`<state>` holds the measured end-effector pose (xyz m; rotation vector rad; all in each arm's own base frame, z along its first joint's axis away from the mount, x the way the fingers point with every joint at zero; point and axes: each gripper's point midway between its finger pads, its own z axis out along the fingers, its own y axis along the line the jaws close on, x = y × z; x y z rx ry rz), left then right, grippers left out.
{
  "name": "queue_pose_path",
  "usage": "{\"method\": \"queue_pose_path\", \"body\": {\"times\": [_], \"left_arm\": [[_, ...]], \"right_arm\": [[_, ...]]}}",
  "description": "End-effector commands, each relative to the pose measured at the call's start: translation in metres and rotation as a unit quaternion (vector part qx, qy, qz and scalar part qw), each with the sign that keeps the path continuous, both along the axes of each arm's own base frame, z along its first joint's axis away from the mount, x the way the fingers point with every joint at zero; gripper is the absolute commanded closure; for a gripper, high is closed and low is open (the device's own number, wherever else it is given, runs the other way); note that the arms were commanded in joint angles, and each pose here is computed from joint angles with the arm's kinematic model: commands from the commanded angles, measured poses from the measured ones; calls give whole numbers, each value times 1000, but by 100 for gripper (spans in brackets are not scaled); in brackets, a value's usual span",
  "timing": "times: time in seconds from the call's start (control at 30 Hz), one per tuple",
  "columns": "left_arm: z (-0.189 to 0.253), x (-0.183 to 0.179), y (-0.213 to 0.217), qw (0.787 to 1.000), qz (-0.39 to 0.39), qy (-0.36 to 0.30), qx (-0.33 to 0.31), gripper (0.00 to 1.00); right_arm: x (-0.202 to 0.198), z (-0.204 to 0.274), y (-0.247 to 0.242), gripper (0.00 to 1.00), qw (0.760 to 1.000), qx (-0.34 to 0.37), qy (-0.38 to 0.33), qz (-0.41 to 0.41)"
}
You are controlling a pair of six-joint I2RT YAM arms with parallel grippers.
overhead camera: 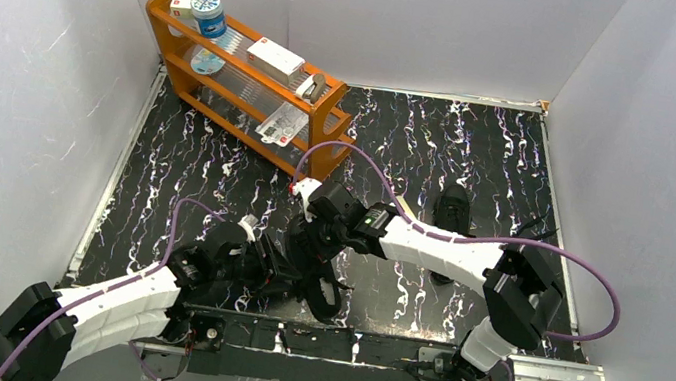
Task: Tie the shoes
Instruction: Tie the shoelace on the shoe.
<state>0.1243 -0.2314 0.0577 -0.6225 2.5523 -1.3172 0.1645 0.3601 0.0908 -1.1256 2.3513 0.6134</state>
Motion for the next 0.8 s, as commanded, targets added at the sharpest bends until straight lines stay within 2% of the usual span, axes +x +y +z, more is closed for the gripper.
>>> {"method": "queue_pose_path", "body": {"times": [0.0, 0.33, 0.43, 0.5, 0.77], "left_arm": [[2, 10, -2, 1000, 23, -7, -19, 54], [3, 9, -5, 1000, 12, -10, -23, 82], [5, 10, -7, 1000, 1, -13, -14, 97], [5, 9, -8, 1000, -13, -14, 1, 100], [-3, 0, -3, 993, -86, 6, 81, 100]], "right_arm": [[0, 20, 6, 97, 999, 37, -7, 1], [4, 23, 4, 100, 999, 46, -6, -7], [5, 24, 4, 100, 999, 46, -4, -10], [6, 25, 2, 100, 999, 46, -6, -14], [17, 26, -15, 100, 997, 57, 9, -54]]}}
